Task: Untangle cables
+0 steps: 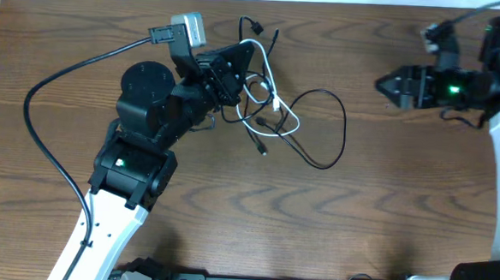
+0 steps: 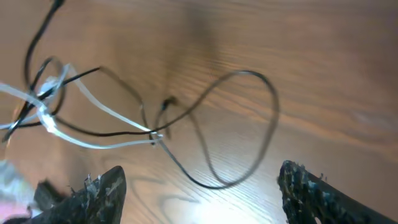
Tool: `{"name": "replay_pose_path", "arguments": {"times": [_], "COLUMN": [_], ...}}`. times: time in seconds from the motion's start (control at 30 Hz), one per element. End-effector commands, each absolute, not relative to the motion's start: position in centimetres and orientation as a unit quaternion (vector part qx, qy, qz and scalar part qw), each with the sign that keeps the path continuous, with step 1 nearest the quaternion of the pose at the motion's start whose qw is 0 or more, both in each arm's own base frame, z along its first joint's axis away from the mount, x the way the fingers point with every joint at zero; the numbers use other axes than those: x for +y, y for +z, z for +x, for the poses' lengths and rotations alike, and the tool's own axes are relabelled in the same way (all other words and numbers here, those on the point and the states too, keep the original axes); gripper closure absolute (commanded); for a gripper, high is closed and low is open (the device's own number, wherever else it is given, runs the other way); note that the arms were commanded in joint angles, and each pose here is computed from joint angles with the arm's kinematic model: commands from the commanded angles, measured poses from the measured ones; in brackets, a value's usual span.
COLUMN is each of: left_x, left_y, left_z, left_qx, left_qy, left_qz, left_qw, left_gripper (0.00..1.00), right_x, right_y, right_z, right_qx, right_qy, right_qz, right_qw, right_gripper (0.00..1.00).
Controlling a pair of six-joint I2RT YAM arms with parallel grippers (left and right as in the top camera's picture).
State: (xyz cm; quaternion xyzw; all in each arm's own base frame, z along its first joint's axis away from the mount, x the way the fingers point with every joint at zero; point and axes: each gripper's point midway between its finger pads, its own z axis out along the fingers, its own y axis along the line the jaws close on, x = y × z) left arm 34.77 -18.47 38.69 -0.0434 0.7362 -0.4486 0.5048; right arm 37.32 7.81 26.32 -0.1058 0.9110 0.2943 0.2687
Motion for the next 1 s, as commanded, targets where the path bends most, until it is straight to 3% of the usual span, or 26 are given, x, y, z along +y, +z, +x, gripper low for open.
{"name": "replay_pose_path", "arguments": {"times": [0.0, 0.33, 0.63, 0.87, 0.97], "left_x": [-18.5, -18.4, -17.7, -17.7, -17.7], "left_y": [39.4, 39.6, 39.8, 39.8, 39.8], "left_z": [34.4, 34.1, 34.5, 34.5, 34.5], "left_qx": [0.725, 0.724, 0.72, 0.72, 0.72], "left_qy": [-0.488, -0.506, -0.503, -0.503, -0.502], "left_qz": [-0.081, -0.066, -0.073, -0.073, -0.074], "left_qw": [0.479, 0.464, 0.472, 0.472, 0.473], "left_gripper": [0.92, 0.93, 0.92, 0.93, 0.93], "right_x": [12.3, 20.3, 22.8, 23.4, 22.5], "right_y": [27.1, 21.9, 18.6, 18.6, 17.5], "right_z": [36.8, 36.2, 35.6, 34.9, 35.2], "right_qx": [0.886, 0.877, 0.873, 0.869, 0.894], "right_qy": [0.333, 0.365, 0.381, 0.397, 0.358], "right_qz": [-0.18, -0.254, -0.275, -0.271, -0.248], "right_qw": [0.268, 0.182, 0.133, 0.115, 0.104], "right_gripper": [0.26, 0.3, 0.31, 0.37, 0.3]}}
